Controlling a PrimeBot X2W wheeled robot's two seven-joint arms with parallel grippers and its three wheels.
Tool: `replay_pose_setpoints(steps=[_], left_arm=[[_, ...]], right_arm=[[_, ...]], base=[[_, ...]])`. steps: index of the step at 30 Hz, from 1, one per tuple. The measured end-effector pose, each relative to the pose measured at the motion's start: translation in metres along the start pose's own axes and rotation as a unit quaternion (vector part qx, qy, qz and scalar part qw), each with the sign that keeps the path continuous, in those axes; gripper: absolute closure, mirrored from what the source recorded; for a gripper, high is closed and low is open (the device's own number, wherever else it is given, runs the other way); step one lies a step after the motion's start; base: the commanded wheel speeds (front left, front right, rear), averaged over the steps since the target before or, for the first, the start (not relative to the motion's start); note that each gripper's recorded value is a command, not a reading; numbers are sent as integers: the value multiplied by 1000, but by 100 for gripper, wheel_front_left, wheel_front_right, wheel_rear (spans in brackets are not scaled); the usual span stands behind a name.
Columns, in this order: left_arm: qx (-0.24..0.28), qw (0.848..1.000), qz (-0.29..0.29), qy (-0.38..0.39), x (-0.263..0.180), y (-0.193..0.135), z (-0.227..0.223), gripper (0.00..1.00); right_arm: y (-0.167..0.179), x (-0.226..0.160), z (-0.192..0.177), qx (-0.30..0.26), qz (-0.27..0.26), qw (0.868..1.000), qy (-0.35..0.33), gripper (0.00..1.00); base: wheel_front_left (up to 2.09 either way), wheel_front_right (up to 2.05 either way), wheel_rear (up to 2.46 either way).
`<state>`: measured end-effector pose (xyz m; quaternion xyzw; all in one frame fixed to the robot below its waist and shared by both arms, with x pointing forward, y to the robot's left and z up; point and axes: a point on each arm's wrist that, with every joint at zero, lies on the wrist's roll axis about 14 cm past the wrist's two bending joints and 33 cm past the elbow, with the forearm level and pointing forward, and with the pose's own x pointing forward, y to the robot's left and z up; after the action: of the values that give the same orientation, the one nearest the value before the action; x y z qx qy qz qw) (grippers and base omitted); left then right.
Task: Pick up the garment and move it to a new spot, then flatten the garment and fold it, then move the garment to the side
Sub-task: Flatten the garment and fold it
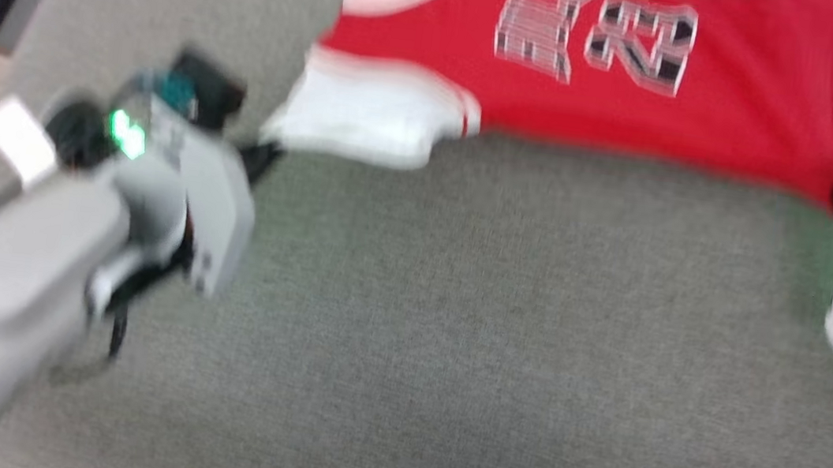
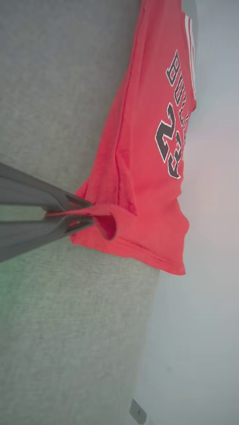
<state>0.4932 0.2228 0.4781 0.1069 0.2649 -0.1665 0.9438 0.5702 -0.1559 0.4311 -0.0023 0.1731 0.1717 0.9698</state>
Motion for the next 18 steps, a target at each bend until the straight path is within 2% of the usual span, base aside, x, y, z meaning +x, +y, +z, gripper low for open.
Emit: replay_pose_setpoints(steps=[9,18], left_arm=[[-77,995,8,58,-95,-51,-73,100],[-174,975,-4,138,-152,-111,-132,100]], right_arm=[[12,-92,-50,13,25,997,66,100],[25,-162,-101,47,40,988,140,100]], base=[[0,0,0],[0,0,0]])
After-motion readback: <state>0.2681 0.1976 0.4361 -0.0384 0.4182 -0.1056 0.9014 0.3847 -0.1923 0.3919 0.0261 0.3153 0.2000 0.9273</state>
